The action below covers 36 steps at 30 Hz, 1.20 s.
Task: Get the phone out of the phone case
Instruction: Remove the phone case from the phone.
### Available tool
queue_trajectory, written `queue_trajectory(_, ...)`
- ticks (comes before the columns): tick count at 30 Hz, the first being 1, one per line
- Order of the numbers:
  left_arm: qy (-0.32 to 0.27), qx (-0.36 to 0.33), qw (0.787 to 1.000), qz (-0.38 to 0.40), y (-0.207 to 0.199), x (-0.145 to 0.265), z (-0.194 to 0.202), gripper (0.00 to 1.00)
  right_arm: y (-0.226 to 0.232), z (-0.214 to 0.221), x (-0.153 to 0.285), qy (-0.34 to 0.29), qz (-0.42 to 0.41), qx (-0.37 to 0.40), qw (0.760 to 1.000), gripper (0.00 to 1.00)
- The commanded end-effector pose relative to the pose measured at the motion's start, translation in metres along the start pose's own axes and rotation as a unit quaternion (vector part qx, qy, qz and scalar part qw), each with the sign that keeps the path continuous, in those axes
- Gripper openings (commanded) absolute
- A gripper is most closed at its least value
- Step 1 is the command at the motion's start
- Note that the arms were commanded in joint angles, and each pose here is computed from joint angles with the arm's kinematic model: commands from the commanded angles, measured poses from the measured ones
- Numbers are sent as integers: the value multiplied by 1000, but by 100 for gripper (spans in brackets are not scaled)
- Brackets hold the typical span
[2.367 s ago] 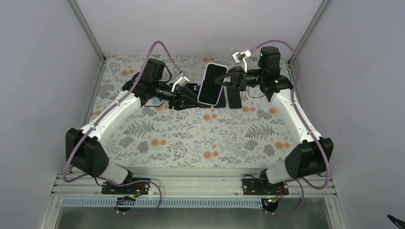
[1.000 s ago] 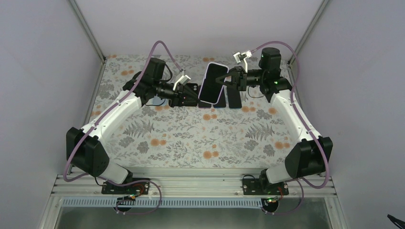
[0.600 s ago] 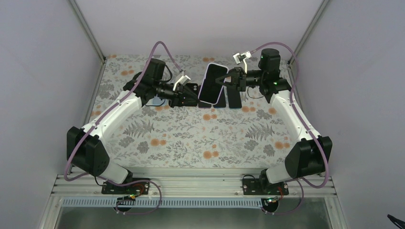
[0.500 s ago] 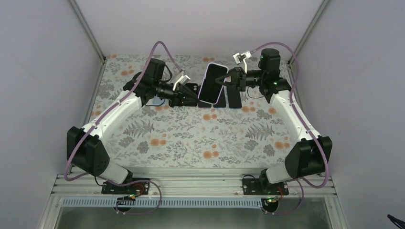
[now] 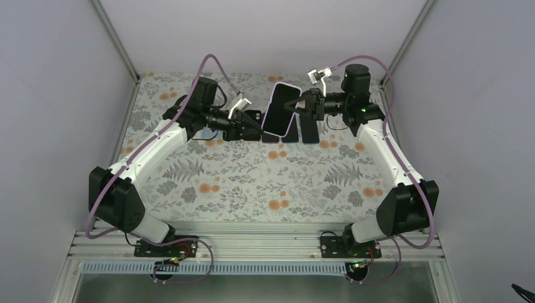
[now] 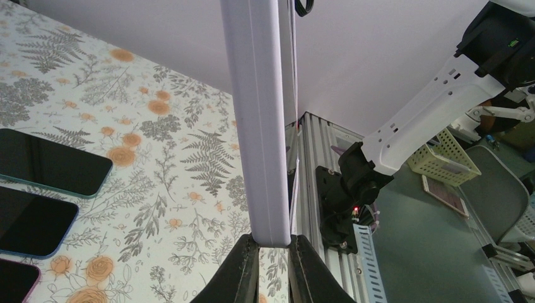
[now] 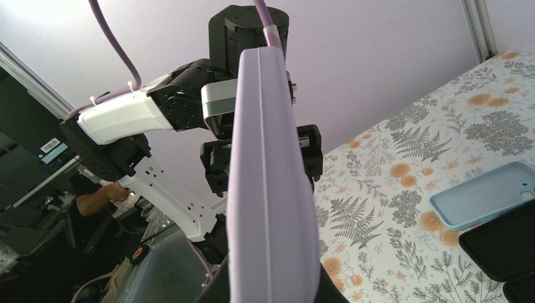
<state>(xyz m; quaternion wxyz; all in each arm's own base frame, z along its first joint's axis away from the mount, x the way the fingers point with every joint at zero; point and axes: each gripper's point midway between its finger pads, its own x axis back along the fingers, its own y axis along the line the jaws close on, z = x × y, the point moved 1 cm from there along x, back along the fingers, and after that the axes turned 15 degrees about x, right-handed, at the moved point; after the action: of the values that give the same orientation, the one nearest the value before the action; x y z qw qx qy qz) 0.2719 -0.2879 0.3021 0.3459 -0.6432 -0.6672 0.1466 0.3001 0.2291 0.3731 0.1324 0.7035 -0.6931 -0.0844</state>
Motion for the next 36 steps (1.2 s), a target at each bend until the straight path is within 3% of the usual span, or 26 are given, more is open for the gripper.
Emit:
queue_trajectory(1,-15,18,995,-94,51,6,0,9,62,-14,5,3,-135,-1,991,4)
queue_trajectory(16,-17,34,993,-115,65,7,0,8,65,-15,6,2,-141,3,990,4)
queue_trajectory(22,-17,26,996,-79,50,6,-1,9,64,-16,5,2,-138,4,990,4)
queue_trajectory(27,-14,-5,1000,12,10,11,-4,23,55,-16,4,1,-124,5,992,4)
queue_trajectory(36,-8,-43,997,68,-24,19,3,53,46,-15,3,0,-110,3,994,4)
